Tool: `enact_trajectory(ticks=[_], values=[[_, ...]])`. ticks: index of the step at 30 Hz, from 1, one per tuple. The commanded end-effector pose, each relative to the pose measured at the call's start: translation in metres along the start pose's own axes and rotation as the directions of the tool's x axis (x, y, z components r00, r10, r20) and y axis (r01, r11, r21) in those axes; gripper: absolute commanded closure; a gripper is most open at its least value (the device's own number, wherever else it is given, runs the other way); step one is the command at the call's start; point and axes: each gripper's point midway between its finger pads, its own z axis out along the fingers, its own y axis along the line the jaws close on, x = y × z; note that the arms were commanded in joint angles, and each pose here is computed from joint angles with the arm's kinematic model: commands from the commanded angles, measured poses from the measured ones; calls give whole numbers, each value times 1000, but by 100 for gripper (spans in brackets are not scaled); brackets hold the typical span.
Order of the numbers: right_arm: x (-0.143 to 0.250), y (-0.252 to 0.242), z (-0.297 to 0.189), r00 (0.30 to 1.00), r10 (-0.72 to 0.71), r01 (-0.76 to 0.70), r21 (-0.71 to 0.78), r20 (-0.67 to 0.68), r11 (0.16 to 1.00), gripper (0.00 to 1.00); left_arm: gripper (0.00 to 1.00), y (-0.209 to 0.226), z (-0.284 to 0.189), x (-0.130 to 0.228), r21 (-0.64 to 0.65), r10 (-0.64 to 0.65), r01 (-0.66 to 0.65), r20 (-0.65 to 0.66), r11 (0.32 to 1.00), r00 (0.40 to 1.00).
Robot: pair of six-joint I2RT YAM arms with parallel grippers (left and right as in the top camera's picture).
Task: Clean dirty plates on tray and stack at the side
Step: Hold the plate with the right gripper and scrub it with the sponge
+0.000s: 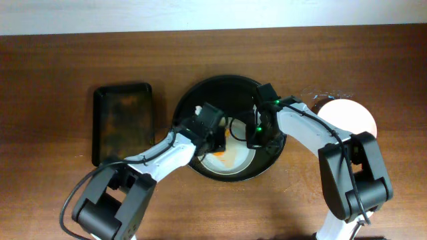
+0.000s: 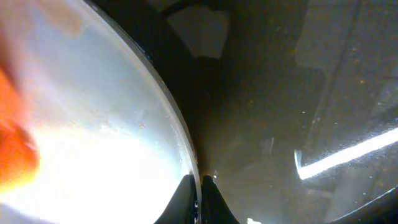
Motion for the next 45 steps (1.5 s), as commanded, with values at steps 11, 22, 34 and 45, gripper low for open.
enact_trajectory(ticks=[11,22,34,45], values=[[12,-6,12,999,8,-6,38,-50,999,96,100,48,-62,-84,-205,97,-40,277,978,956],[14,-7,12,998,11,-8,44,-58,999,96,100,-12,-26,19,74,36,-27,-127,997,991],[15,-7,12,998,11,-8,45,-60,999,96,100,64,-20,-23,-375,146,-116,54,920,988],[7,-23,11,1000,2,0,135,-18,991,96,100,89,-122,-75,-358,25,59,225,932,974]])
